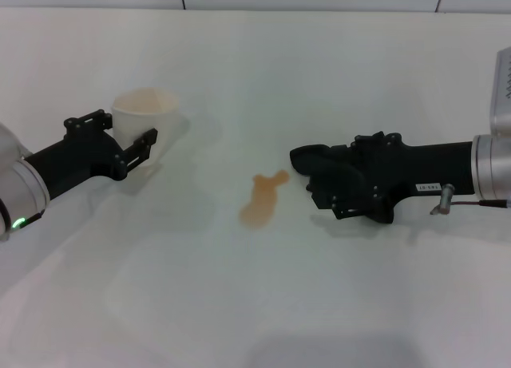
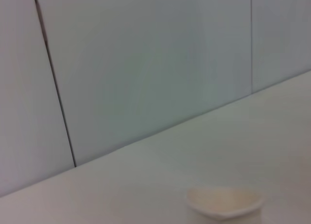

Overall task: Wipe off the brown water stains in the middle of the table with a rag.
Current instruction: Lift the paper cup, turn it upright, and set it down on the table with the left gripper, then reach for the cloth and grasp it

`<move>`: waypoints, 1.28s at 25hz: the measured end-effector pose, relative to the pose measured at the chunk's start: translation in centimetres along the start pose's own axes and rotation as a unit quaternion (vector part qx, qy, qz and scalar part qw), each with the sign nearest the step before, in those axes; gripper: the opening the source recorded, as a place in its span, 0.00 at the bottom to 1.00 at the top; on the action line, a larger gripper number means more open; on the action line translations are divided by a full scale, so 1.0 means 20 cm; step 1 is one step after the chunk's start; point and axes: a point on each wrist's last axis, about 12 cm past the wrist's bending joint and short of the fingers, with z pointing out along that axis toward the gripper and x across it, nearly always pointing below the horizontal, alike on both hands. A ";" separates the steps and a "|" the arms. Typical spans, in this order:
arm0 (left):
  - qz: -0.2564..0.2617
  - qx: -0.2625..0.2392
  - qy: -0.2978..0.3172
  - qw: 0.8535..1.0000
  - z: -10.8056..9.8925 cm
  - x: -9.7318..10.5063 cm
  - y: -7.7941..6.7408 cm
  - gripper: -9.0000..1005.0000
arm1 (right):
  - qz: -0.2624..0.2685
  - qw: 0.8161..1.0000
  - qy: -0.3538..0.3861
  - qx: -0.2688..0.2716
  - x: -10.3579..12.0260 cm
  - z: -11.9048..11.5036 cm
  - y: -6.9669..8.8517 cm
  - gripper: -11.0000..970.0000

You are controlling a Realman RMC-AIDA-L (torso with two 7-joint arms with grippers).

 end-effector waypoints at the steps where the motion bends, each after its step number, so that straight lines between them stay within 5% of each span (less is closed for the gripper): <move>1: -0.001 0.000 0.001 1.000 0.00 0.00 0.00 0.52 | 0.000 1.000 0.001 -0.001 0.00 0.00 0.00 0.87; 12: -0.025 0.010 0.016 1.000 -0.08 0.07 -0.03 0.58 | 0.001 1.000 0.003 -0.007 0.01 0.01 0.02 0.87; 17: -0.034 0.014 0.009 0.999 -0.13 0.09 -0.05 0.80 | 0.001 1.000 0.004 -0.008 0.01 0.01 0.02 0.87; 23: -0.044 0.008 0.008 0.999 -0.22 0.12 -0.04 0.88 | 0.000 1.000 0.004 -0.011 0.01 0.01 0.02 0.87; 32: -0.047 0.019 -0.016 0.999 -0.41 0.11 -0.04 0.87 | 0.008 1.000 -0.002 -0.028 -0.01 0.04 0.05 0.87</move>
